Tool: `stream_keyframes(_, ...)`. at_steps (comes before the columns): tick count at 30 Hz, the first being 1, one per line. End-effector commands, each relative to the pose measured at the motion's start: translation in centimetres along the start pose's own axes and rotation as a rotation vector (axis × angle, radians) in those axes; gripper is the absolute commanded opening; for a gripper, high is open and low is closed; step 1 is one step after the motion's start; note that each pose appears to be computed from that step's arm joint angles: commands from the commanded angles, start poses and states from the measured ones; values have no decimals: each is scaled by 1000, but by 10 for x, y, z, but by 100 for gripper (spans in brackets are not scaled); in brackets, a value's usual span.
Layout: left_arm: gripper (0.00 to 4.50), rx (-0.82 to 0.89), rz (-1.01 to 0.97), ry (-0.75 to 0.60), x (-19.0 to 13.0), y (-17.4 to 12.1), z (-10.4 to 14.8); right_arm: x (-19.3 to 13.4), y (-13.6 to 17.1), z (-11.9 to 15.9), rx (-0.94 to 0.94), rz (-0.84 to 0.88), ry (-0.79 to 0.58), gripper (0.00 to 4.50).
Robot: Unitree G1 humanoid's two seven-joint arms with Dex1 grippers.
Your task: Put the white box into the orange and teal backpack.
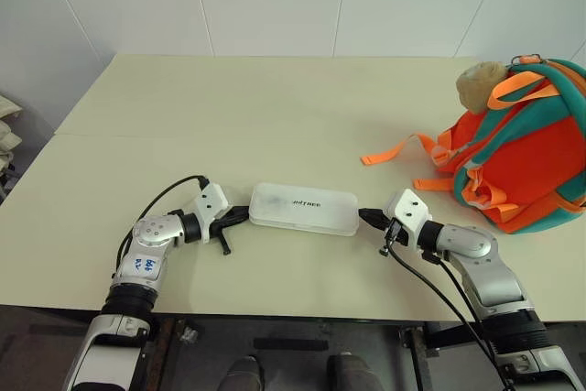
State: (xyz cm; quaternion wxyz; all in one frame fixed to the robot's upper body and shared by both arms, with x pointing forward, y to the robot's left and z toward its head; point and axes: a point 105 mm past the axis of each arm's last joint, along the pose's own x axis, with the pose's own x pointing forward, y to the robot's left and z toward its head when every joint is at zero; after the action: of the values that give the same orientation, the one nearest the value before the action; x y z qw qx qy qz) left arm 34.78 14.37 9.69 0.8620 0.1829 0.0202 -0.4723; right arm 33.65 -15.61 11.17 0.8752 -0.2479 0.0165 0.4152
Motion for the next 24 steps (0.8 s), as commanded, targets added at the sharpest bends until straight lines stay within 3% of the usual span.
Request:
stream_keyframes(1,2,-8,9,-40,1,-8,13,-13,-12,1,-27,-23,-12,0)
stream_keyframes(10,2,-12,85,5,-10,-7,14,-17,-14,-5,-29,-27,-6,0)
stream_keyframes(16,2,60,160,213,-53,15,-2,-20,-16,-10,-15,-34,10,0)
stream_keyframes(22,2,-88,120,208,-64,14,1,-27,-21,-11,-14,-35,26,0)
stream_keyframes(24,0,-199,105,159,-61,15,5,-31,-24,-9,-16,-24,30,35)
